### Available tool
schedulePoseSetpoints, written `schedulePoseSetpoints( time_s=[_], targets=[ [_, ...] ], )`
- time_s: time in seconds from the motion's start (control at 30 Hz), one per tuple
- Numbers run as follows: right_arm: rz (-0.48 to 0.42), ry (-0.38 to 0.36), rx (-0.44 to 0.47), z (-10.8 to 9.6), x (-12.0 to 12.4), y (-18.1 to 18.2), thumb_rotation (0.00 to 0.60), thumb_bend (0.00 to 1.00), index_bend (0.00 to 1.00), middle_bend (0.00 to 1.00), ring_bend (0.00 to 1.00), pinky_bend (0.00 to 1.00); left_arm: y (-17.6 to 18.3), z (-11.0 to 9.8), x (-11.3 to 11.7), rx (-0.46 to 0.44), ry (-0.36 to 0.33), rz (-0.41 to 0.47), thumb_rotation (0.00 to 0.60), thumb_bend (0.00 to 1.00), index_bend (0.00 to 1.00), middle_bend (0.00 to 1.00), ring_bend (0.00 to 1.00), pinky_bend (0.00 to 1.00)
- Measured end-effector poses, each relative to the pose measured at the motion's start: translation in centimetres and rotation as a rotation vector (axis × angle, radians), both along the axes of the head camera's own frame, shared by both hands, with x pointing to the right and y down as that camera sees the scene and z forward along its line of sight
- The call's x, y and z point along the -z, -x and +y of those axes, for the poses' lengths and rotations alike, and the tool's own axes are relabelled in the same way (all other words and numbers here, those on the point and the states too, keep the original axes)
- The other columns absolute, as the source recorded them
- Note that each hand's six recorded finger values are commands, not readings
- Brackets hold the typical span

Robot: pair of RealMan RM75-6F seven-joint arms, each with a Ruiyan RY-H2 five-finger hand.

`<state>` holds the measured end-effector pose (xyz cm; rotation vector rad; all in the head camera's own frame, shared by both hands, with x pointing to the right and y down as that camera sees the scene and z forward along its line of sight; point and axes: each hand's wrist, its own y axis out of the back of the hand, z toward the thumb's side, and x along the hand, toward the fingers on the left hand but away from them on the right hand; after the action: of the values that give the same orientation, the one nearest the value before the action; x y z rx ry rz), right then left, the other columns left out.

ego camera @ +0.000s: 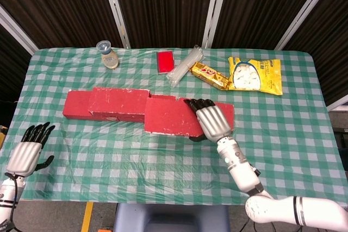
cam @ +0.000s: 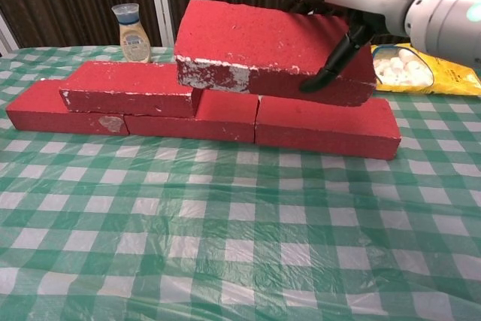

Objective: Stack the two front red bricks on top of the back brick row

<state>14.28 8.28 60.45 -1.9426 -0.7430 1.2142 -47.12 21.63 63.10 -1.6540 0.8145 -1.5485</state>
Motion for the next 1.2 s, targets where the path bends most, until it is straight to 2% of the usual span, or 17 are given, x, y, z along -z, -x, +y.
schedulePoseSetpoints(
  time_s=[0.3, 0.4, 0.6, 0.87, 1.2],
  targets=[
    [0.071, 0.049, -0.012, -5.9, -3.3, -0.1, 0.600, 0.09, 0.49, 0.40, 0.42, 0.49, 0.6, -0.5, -1.3, 0.030, 0.008, -0.050, 0.600, 0.31, 0.00, 0.00, 0.00, 0.01],
    [0.083, 0.079, -0.007, -6.9, -4.4, -0.3, 0.600, 0.09, 0.49, 0.40, 0.42, 0.49, 0.8, -0.7, -1.3, 0.036, 0.001, -0.058, 0.600, 0.31, 0.00, 0.00, 0.00, 0.01],
    [0.102, 0.137, 0.006, -7.5, -6.4, -1.2, 0.600, 0.10, 0.48, 0.40, 0.42, 0.48, 1.1, -0.9, -1.2, 0.044, -0.010, -0.065, 0.600, 0.31, 0.00, 0.00, 0.00, 0.01],
    [0.122, 0.158, 0.025, -7.2, -7.5, -1.7, 0.600, 0.10, 0.48, 0.40, 0.42, 0.49, 1.1, -0.9, -1.5, 0.043, -0.004, -0.065, 0.600, 0.31, 0.00, 0.00, 0.00, 0.01],
    [0.116, 0.162, -0.014, -7.3, -8.4, -0.5, 0.600, 0.10, 0.47, 0.40, 0.42, 0.49, 1.1, -1.1, -1.9, 0.043, 0.005, -0.072, 0.600, 0.31, 0.00, 0.00, 0.00, 0.01]
  ],
)
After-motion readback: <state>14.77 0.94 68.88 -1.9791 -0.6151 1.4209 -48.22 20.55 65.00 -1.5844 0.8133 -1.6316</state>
